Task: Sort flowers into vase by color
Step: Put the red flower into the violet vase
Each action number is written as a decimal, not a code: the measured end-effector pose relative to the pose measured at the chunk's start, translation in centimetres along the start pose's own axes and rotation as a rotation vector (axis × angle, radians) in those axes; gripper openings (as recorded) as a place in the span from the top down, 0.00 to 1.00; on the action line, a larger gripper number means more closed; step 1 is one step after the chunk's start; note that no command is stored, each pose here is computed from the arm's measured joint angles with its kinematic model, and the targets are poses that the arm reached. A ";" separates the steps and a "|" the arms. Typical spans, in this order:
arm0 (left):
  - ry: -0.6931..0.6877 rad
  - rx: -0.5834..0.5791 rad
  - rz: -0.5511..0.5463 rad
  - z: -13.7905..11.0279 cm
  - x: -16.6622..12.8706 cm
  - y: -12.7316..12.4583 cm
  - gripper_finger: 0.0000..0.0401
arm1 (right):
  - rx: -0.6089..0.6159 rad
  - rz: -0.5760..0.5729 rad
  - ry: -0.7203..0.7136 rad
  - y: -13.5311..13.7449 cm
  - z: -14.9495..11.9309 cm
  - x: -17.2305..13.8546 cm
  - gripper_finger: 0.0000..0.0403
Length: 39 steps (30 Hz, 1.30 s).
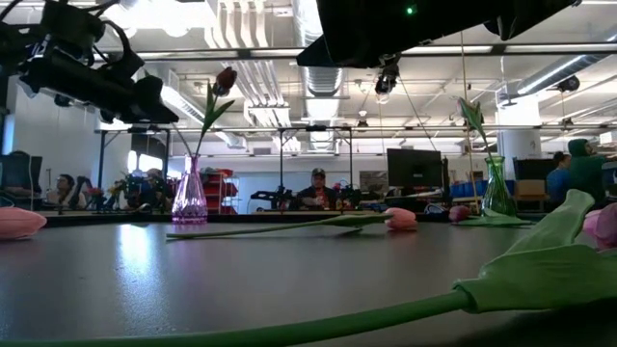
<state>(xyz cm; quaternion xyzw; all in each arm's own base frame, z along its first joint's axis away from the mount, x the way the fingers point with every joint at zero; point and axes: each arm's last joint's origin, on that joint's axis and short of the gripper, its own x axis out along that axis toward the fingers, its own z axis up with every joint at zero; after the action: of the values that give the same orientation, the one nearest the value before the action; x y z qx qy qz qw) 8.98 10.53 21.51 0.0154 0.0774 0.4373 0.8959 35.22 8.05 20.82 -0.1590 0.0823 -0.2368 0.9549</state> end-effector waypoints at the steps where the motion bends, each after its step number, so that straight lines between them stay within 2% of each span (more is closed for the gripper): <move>1: 0.002 0.003 -0.002 -0.1 0.0 0.0 0.68 | -0.008 0.000 0.000 0.0 0.0 0.0 0.97; 5: -0.008 0.006 -0.001 -0.5 0.2 -0.1 0.78 | -0.019 0.000 0.000 0.0 0.0 0.0 0.97; 11: -0.108 -0.008 0.025 -0.9 0.7 -0.1 0.97 | -0.018 0.000 0.000 0.0 0.0 0.0 0.97; 15: -0.102 -0.001 0.069 -0.9 1.2 0.0 0.99 | -0.019 0.000 0.000 0.0 0.0 0.0 0.97; 20: -0.041 0.009 0.067 -1.6 2.1 -0.1 1.00 | -0.018 0.001 0.000 0.0 0.0 0.0 0.97; 23: -0.013 -0.001 0.070 -2.0 2.6 -0.1 1.00 | -0.019 0.001 0.000 0.0 0.0 0.0 0.97; 27: 0.008 -0.030 0.161 -2.3 2.9 0.1 0.97 | -0.019 0.001 0.000 0.0 0.0 0.0 0.97; 34: -0.044 -0.068 0.166 -1.6 2.3 0.2 0.81 | -0.021 0.002 0.003 0.0 0.0 0.0 0.97; 39: -0.073 -0.121 0.109 -1.6 1.9 0.1 0.69 | -0.021 0.002 0.003 0.0 0.0 0.0 0.97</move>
<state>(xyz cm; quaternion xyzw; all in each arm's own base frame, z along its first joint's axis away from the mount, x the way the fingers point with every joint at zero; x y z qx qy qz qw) 9.79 11.97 19.71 -0.0185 0.0173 0.4882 0.8724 35.22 8.05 20.78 -0.1687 0.0864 -0.2354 0.9532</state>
